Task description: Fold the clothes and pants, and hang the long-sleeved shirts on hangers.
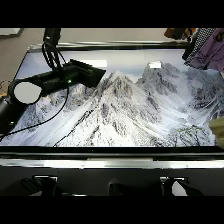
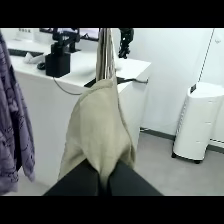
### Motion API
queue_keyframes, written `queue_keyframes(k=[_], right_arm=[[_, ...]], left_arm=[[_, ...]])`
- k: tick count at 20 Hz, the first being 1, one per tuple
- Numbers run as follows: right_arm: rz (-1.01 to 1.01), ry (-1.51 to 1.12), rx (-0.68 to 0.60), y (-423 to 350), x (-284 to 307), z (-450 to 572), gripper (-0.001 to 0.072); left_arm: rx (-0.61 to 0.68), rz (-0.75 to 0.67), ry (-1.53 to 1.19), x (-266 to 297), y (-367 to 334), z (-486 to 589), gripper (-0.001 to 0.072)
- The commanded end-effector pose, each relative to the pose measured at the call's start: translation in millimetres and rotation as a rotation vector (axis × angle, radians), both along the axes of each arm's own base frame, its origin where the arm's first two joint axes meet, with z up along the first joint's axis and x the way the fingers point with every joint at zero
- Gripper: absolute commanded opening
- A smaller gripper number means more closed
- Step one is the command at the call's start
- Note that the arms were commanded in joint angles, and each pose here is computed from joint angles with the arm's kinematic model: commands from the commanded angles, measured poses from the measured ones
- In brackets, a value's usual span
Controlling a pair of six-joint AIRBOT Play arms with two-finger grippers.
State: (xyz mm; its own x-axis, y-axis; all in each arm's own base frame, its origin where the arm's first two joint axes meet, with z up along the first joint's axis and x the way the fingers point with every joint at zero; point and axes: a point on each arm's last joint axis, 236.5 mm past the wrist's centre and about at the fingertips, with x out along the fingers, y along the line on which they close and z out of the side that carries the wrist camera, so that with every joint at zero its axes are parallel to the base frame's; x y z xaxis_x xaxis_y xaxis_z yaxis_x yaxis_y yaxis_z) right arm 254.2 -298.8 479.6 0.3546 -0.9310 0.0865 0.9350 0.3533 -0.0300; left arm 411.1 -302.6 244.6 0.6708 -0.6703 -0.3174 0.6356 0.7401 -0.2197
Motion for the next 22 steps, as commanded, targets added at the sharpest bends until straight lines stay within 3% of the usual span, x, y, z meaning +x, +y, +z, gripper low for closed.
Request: queue_keyframes(k=[1,11,16,22], right_arm=[[-0.013,-0.031,-0.047,-10,-6,16,0.0016],[-0.146,-0.185,-0.106,-54,-75,45,0.0016],[-0.198,-0.252,0.001,-90,-103,19,0.0016],[-0.135,-0.246,0.099,-99,-85,-5,0.0019]], left_arm=[[0.000,0.000,0.001,0,0,-1,0.0682],[0.006,0.000,0.012,3,-2,-7,0.0682],[0.010,0.000,0.018,4,-3,-10,0.0682],[-0.010,0.011,0.047,6,-4,-14,0.0682]])
